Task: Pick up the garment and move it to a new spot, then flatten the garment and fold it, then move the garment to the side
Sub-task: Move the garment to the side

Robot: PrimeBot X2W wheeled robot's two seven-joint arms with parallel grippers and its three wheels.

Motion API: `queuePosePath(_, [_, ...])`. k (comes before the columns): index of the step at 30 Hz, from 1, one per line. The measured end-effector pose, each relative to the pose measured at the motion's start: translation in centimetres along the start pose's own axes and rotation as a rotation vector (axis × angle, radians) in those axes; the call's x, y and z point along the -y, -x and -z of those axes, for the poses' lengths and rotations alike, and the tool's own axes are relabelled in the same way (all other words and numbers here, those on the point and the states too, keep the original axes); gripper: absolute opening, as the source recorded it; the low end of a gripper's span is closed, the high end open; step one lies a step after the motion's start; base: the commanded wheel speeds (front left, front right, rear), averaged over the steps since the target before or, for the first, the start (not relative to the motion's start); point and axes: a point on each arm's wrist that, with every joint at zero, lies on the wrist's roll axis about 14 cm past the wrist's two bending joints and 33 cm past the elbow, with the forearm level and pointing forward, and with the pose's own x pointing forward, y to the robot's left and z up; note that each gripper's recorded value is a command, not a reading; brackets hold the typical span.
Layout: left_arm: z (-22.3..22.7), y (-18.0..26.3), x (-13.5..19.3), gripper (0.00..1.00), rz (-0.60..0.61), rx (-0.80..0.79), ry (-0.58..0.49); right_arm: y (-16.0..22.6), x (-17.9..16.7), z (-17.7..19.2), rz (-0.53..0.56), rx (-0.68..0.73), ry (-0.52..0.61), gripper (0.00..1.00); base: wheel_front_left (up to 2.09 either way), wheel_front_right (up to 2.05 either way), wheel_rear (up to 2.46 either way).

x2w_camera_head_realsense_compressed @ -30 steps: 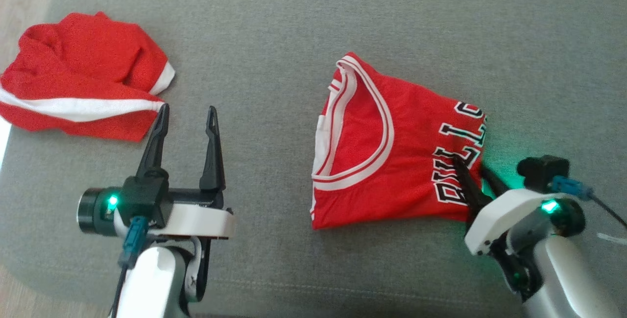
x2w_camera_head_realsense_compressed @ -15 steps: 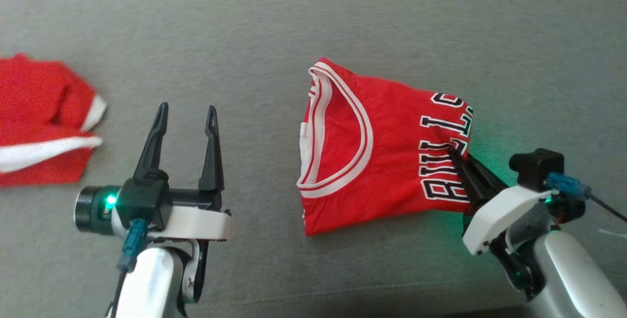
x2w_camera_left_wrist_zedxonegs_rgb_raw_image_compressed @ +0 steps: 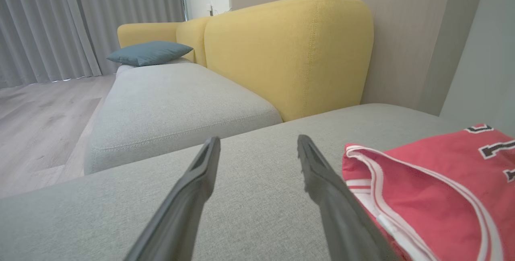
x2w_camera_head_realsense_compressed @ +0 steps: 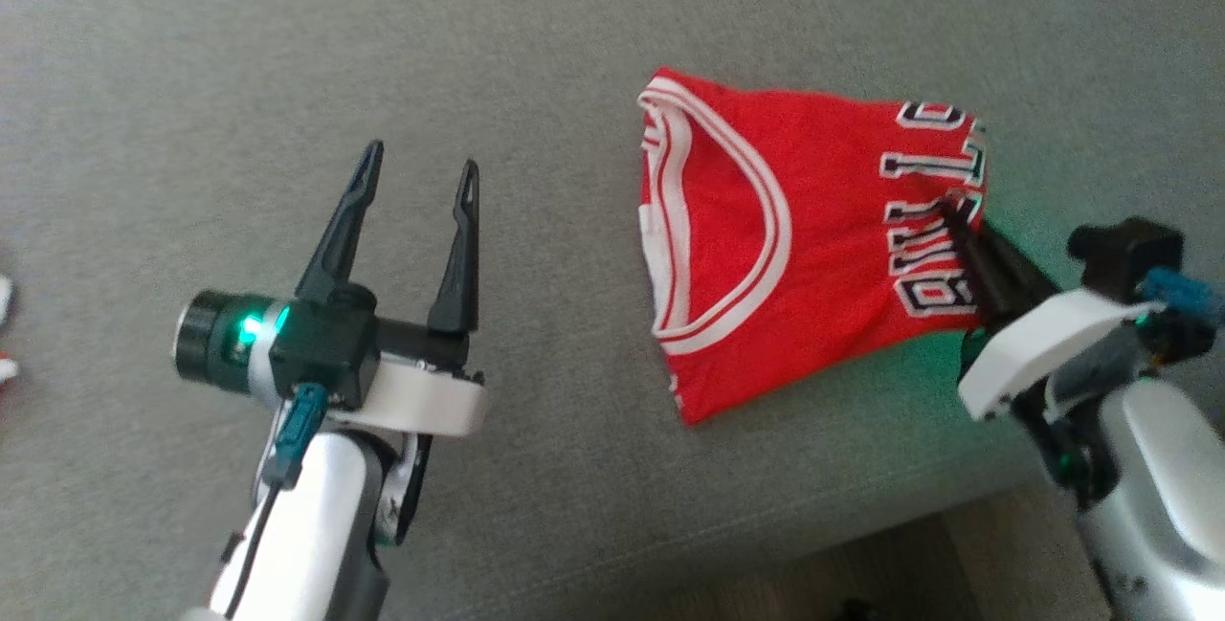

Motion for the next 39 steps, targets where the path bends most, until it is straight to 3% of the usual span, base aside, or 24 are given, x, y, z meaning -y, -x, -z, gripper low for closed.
queuePosePath(13, [2.7, -4.9, 2.8, 1.00, 0.130, 0.035, 0.045, -1.4, 12.8, -5.4, 0.299, 0.106, 0.088, 0.00, 0.00, 0.00, 0.00])
queuePosePath(20, [4.9, -6.1, 3.1, 1.00, 0.159, 0.019, 0.051, -2.5, 16.1, -6.7, 0.379, 0.125, 0.112, 0.00, 0.00, 0.00, 0.00])
queuePosePath(33, [6.8, -7.0, 2.0, 1.00, 0.149, 0.012, 0.044, -5.4, 17.9, -5.4, 0.429, 0.088, 0.112, 0.00, 0.00, 0.00, 0.00])
queuePosePath(34, [6.9, -7.0, 1.8, 1.00, 0.145, 0.010, 0.042, -5.5, 18.1, -5.1, 0.435, 0.081, 0.105, 0.07, 0.00, 0.00, 0.00])
queuePosePath(37, [6.9, -6.9, 1.3, 1.00, 0.135, 0.008, 0.033, -5.7, 18.3, -4.1, 0.445, 0.068, 0.094, 0.44, 0.00, 0.00, 0.00])
queuePosePath(39, [6.7, -6.8, 1.2, 1.00, 0.132, 0.007, 0.024, -5.6, 18.4, -4.1, 0.447, 0.078, 0.092, 0.46, 0.00, 0.00, 0.00])
